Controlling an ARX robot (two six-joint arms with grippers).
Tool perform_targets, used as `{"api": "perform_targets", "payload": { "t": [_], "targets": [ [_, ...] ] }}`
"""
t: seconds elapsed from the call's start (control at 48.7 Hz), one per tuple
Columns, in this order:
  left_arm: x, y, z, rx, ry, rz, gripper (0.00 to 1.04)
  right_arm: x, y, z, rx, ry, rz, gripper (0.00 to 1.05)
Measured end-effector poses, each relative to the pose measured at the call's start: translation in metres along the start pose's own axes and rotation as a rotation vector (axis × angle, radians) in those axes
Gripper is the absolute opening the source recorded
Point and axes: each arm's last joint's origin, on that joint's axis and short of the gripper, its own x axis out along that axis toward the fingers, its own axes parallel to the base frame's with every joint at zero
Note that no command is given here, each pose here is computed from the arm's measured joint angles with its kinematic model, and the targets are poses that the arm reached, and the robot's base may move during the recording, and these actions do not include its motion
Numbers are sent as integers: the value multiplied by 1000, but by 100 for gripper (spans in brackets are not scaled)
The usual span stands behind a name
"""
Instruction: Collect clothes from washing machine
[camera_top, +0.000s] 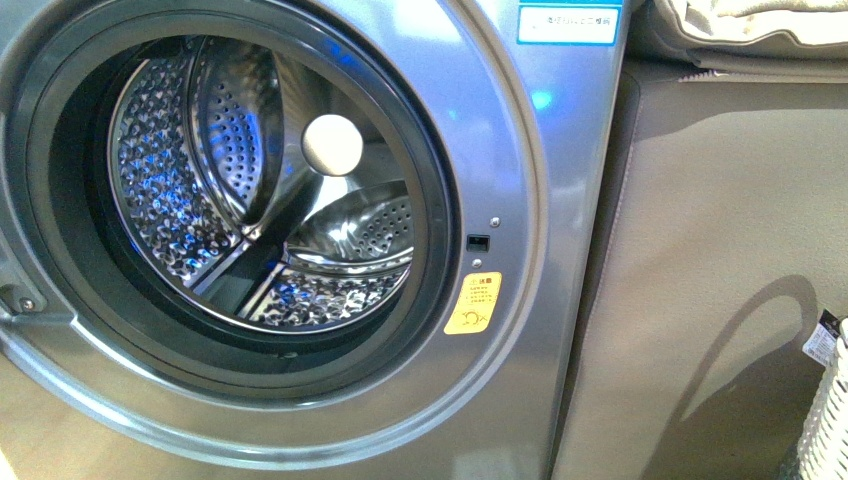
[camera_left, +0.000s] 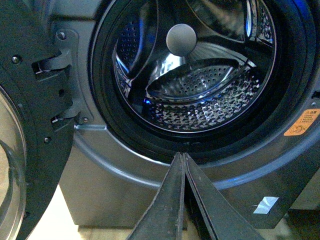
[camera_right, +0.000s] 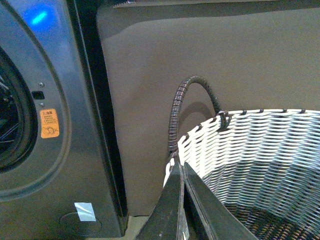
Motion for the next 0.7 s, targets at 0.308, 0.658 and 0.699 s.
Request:
{"api": "perform_targets", "payload": {
  "t": [0.308, 0.658, 0.699],
  "targets": [
    [-5, 0, -11, 0, -8, 0, 4, 0, 0, 0, 0, 0, 0, 2],
    [-17, 0, -15, 0, -3, 0, 4, 0, 0, 0, 0, 0, 0, 2],
    [-18, 0, -15, 0, -4, 0, 4, 0, 0, 0, 0, 0, 0, 2]
  ]
}}
